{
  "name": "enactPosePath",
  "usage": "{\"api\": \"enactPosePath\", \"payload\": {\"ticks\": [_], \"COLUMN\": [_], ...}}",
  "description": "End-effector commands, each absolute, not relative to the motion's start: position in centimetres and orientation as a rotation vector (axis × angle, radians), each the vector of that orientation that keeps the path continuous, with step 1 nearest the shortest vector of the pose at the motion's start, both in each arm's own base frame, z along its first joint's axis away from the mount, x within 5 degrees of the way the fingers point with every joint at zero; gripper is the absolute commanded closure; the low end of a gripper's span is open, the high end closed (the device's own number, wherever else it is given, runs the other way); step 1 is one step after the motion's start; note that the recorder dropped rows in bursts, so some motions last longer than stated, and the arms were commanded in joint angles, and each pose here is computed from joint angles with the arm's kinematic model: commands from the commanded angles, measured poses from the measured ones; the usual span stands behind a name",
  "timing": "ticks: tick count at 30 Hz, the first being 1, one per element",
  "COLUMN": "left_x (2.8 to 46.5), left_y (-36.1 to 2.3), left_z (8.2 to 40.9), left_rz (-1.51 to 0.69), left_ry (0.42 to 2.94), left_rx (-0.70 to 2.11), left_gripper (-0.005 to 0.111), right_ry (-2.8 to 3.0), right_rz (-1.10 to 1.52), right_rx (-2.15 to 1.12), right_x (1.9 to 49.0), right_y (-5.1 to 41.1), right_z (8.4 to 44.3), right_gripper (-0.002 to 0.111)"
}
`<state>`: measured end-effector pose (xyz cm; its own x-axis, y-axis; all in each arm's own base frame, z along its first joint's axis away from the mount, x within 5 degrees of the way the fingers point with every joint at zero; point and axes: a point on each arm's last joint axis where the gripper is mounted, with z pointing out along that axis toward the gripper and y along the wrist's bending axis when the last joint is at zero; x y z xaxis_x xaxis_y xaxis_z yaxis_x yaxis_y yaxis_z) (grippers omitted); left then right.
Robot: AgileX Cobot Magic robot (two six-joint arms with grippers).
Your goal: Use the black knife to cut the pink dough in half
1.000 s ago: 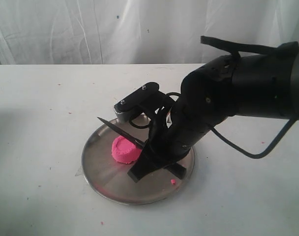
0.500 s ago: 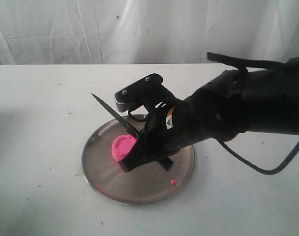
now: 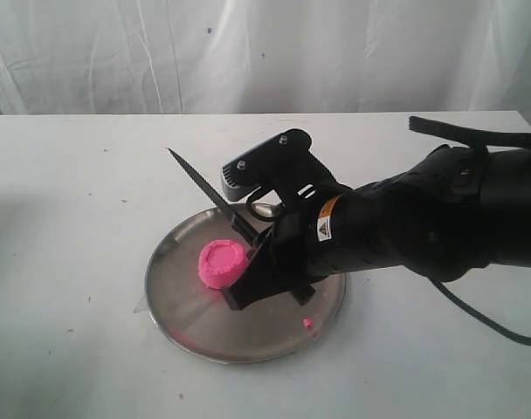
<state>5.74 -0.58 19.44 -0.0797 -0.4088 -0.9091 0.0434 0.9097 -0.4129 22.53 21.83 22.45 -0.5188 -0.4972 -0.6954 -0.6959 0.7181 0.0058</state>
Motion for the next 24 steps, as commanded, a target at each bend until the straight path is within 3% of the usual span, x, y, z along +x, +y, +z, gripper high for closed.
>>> {"api": "enactPosePath", "payload": {"ticks": [1,4,8,17,24], "left_x": [5.7,5.6,4.9,0.6,0.7], "left_y": [-0.6,-0.7,-1.2,-3.4,-4.8], "left_z": [19.4,19.9,22.5,29.5,32.6], "left_rz": [-0.559,-0.685,-0.708,-0.545,-0.571], "left_ry": [1.575,1.564,1.610,1.732,2.105], "left_rx": [-0.475,-0.593,-0.534,0.080,0.449], "left_gripper": [0.107,0.107,0.107,0.107,0.107], "right_ry": [2.235,2.239,2.232,2.230,2.230], "right_rz": [0.372,0.371,0.373,0.374,0.374], "right_rx": [-0.908,-0.910,-0.907,-0.906,-0.906], "right_x": [22.2,22.2,22.2,22.2,22.2], "right_y": [21.7,21.7,21.7,21.7,21.7], "right_z": [22.5,22.5,22.5,22.6,22.6], "right_gripper": [0.108,0.108,0.108,0.108,0.108]}}
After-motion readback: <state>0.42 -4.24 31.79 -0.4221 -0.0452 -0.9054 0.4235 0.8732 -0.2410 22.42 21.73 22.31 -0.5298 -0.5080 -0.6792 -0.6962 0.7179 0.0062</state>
